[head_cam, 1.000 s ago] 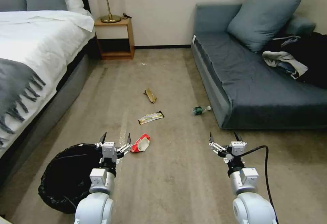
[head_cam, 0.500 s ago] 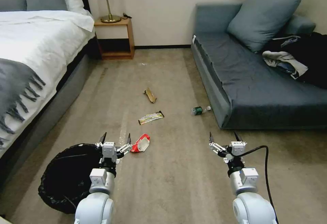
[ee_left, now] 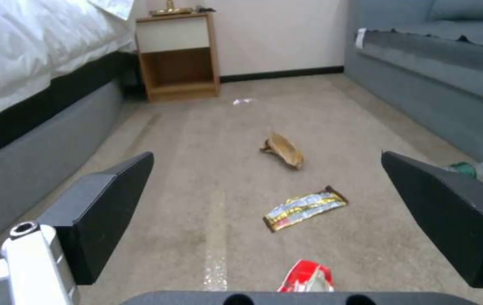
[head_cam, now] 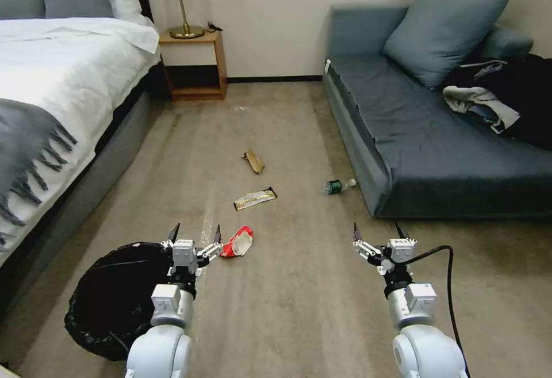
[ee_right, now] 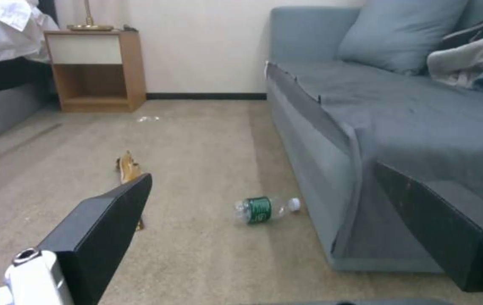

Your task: Pick up the trash bin, then pick up the garbage on the floor and place it into the trash bin.

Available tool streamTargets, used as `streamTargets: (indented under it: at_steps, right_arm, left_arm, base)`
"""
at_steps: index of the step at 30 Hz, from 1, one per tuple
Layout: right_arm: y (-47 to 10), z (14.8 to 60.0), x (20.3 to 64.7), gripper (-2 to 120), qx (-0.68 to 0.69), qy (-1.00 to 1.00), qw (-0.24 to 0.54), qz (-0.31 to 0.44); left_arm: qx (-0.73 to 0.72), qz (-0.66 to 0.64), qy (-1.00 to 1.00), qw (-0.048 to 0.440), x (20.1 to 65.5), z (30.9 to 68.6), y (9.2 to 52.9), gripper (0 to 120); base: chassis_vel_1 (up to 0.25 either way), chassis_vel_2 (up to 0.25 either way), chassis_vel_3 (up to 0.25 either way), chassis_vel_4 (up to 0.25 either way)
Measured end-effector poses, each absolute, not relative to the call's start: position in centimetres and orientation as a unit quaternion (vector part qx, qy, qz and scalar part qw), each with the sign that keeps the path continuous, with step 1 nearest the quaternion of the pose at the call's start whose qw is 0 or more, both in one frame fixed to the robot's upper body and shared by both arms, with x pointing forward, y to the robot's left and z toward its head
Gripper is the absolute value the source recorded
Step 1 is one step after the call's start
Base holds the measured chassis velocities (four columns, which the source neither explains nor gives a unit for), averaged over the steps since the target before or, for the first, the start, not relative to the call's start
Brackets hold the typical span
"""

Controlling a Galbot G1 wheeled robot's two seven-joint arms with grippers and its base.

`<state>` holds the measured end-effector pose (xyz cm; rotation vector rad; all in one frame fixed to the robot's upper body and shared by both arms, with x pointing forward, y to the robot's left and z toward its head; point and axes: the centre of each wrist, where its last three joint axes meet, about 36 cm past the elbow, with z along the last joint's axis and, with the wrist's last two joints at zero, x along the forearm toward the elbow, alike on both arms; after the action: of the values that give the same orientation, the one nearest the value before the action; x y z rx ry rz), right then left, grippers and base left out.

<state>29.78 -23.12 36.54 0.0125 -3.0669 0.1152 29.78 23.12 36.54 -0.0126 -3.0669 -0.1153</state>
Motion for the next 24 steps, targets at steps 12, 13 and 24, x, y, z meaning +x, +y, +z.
streamTargets:
  at_steps: [12,13,24]
  right_arm:
    - [-23.12,36.54,29.77,100,0.004,-0.999,0.036,0.037]
    - [-23.12,36.54,29.78,100,0.004,-0.999,0.036,0.037]
    - [-23.12,36.54,29.78,100,0.004,-0.999,0.036,0.037]
  left_arm:
    - [-0.004,-0.038,-0.999,0.036,29.78,36.54,23.12,100]
    - [-0.004,-0.038,-0.999,0.036,29.77,36.54,23.12,100]
    - [-0.004,-0.038,-0.999,0.036,29.78,36.54,23.12,100]
  base:
    - [0.000,0.000,0.000,0.000]
    - [0.000,0.000,0.000,0.000]
    - [0.000,0.000,0.000,0.000]
